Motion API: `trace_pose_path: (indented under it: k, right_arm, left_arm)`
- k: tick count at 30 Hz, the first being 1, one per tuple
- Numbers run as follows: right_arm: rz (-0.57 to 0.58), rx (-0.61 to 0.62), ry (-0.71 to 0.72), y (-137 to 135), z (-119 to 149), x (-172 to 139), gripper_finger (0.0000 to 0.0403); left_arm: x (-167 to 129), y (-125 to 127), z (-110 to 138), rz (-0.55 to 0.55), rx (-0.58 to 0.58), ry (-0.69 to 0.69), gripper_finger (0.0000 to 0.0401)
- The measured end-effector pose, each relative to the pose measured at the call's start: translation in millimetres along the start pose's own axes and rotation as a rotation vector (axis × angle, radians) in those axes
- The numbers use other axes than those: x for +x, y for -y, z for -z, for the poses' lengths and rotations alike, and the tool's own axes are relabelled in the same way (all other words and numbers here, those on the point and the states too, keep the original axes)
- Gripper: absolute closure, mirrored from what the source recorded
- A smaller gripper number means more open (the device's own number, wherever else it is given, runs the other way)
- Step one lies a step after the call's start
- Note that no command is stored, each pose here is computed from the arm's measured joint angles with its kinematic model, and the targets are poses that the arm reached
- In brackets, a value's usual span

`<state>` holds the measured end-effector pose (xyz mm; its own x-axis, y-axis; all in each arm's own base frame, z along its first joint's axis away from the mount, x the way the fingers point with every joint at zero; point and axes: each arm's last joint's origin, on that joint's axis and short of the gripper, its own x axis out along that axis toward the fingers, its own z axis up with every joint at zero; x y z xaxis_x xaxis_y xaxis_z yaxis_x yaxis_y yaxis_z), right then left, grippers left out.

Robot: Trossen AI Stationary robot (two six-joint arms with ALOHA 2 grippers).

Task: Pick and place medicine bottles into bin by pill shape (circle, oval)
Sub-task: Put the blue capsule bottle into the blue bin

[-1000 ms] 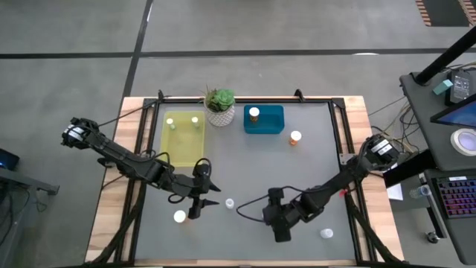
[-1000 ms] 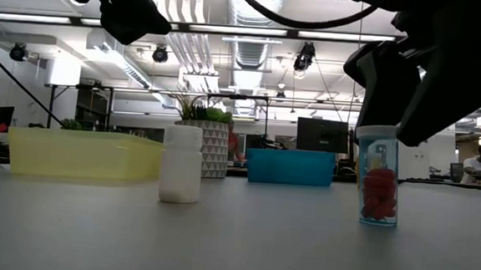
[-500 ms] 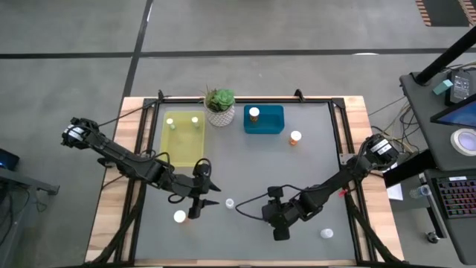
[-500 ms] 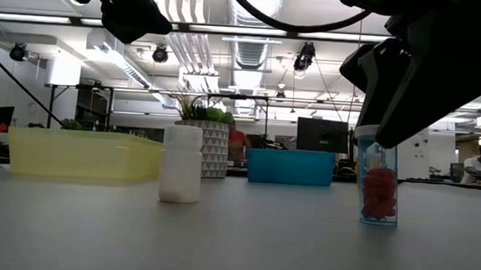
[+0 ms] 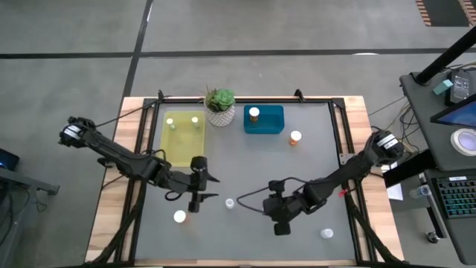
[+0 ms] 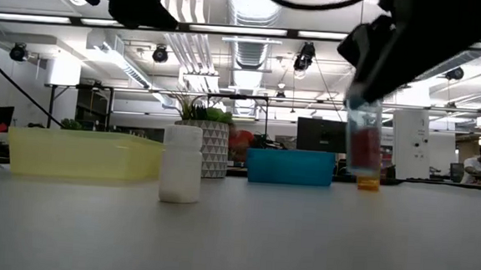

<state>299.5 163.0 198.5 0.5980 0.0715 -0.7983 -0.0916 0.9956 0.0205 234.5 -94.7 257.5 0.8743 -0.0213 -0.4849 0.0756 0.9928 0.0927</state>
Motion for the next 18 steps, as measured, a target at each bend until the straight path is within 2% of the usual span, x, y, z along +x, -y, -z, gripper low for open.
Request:
trace_pose_path:
  k: [8, 18]
  right_arm:
    - [0.043, 0.157, 0.111, 44, -24, -30, 0.0290]
    - [0.225, 0.217, 0.192, 137, -38, -69, 0.0290]
  left_arm:
    - [-23, -24, -9, -0.061, 0.108, 0.057, 0.0205]
    - [-40, -64, -16, -0.212, 0.244, 0.094, 0.0205]
